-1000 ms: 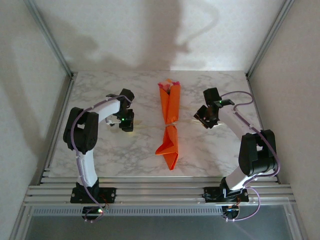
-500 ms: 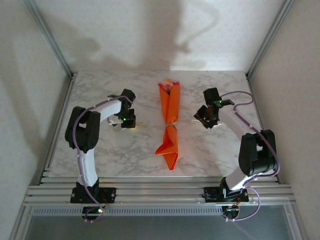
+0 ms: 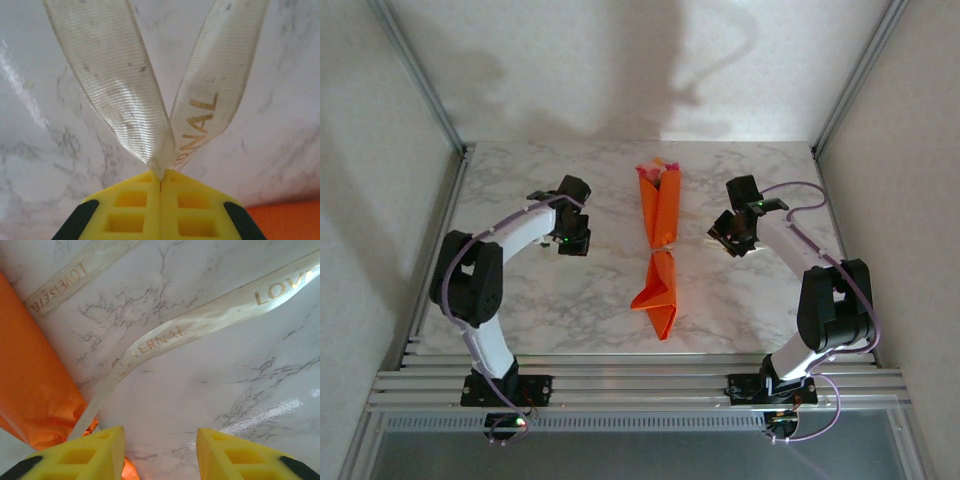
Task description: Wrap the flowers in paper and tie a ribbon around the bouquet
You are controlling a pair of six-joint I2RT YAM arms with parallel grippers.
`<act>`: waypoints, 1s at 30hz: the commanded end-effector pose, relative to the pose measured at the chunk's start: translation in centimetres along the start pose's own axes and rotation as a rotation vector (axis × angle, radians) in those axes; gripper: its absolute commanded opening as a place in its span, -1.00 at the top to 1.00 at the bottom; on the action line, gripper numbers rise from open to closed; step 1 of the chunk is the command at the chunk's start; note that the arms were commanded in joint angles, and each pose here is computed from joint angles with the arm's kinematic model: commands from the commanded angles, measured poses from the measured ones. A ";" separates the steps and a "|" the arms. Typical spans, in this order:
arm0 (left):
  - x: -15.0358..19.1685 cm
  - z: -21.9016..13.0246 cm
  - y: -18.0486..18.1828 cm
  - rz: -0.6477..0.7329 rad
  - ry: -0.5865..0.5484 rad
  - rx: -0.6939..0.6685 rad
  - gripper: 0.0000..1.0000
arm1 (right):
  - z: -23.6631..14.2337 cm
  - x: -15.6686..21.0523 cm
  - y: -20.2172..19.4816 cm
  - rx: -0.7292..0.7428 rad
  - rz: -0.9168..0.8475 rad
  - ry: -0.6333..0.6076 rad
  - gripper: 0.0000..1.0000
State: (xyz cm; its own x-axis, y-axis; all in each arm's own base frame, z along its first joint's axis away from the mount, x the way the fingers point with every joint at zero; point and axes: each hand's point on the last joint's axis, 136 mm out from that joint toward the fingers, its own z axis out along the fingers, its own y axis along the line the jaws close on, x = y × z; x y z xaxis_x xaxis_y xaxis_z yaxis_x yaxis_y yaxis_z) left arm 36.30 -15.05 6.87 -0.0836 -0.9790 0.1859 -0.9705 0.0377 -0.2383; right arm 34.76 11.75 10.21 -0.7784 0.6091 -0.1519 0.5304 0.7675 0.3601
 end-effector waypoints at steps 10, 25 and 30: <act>3.5 -2.4 -2.8 0.208 0.036 0.049 1.00 | -4.2 8.8 17.7 -0.683 -0.687 0.105 0.02; 4.5 -2.9 -3.1 0.277 0.049 0.065 1.00 | 4.1 15.3 19.5 -0.430 -1.050 0.194 0.08; 4.5 -3.0 -2.9 0.279 0.051 0.061 1.00 | 4.8 15.1 18.8 -0.407 -1.054 0.172 0.08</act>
State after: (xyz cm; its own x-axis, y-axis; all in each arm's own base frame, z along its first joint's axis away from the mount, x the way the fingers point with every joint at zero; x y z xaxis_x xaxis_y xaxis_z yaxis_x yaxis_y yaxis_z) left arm 38.61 -18.78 11.08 -0.3411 -0.9274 0.1534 -0.8908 0.2667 -0.3679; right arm 34.40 36.87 10.33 -0.8372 -0.3419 -0.4268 -0.5238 0.7257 0.4461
